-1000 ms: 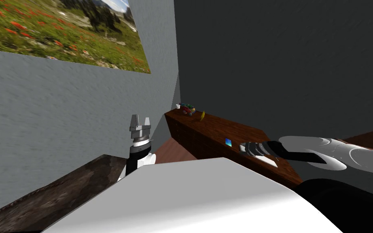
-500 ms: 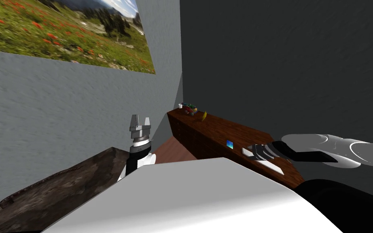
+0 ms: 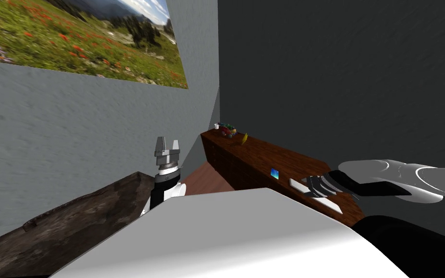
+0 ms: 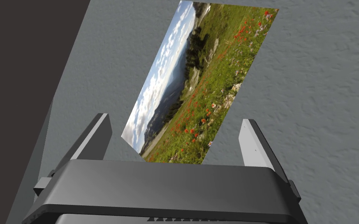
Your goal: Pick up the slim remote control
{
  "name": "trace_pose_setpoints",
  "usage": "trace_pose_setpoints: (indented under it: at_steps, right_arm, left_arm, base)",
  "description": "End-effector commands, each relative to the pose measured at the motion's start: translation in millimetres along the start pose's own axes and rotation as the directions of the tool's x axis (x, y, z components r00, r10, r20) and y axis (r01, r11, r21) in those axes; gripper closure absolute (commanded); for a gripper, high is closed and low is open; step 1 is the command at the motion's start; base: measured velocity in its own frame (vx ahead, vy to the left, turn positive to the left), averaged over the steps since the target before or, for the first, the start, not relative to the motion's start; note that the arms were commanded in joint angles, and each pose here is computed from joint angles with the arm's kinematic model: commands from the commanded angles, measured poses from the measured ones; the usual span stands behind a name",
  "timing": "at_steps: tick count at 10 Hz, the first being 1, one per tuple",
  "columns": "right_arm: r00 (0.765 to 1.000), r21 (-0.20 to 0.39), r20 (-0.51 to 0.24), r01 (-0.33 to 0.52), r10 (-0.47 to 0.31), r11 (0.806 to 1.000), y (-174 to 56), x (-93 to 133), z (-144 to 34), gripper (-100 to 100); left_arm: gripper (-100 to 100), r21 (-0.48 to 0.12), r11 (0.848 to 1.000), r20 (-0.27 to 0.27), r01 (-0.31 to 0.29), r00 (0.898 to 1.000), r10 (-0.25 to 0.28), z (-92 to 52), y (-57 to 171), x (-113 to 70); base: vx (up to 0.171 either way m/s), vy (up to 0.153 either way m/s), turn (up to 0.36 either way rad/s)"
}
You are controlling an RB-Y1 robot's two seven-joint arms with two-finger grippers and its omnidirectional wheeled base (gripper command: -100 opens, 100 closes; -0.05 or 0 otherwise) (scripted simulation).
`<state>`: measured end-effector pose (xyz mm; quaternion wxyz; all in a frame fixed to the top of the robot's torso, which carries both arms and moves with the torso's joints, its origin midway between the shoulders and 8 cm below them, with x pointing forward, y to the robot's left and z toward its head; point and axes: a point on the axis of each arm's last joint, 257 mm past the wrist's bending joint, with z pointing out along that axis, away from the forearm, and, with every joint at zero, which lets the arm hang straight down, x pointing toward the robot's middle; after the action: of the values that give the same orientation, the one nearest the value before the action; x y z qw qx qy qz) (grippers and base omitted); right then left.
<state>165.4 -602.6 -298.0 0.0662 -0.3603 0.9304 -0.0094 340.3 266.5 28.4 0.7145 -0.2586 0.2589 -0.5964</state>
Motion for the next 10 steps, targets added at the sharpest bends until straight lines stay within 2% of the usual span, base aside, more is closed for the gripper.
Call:
trace_pose_setpoints:
  at_steps: [1, 4, 5, 6, 10]
  right_arm:
    - [0.997, -0.032, -0.077, 0.000, -0.002, 0.999, 10.5, 32.8, -2.5, -100]
    - [0.997, -0.030, -0.075, 0.003, -0.005, 1.000, 10.9, 31.9, -2.2, -100]
    - [0.997, -0.031, -0.075, 0.001, -0.003, 1.000, 10.8, 31.9, -2.3, 0]
    - [0.997, -0.029, -0.076, -0.011, 0.009, 1.000, 19.1, 43.0, 3.3, -100]
    - [0.997, -0.026, -0.078, -0.028, 0.026, 0.999, 30.7, 57.3, 10.7, -100]
  left_arm:
    - [0, 0.000, 1.000, 0.000, 0.000, 1.000, 0.000, 0.0, 0.0, 0.0]
    - [0, 0.000, 1.000, 0.000, 0.000, 1.000, 0.000, 0.0, 0.0, 0.0]
    - [0, 0.000, 1.000, 0.000, 0.000, 1.000, 0.000, 0.0, 0.0, 0.0]
    - [0, 0.000, 1.000, 0.000, 0.000, 1.000, 0.000, 0.0, 0.0, 0.0]
    - [0, 0.000, 1.000, 0.000, 0.000, 1.000, 0.000, 0.0, 0.0, 0.0]
  base:
    - [-0.020, -0.091, 0.142]
    - [-0.010, -0.042, 0.008]
    - [0.000, 0.000, 0.000]
    - [0.019, 0.001, 0.123]
    - [0.025, -0.004, 0.038]
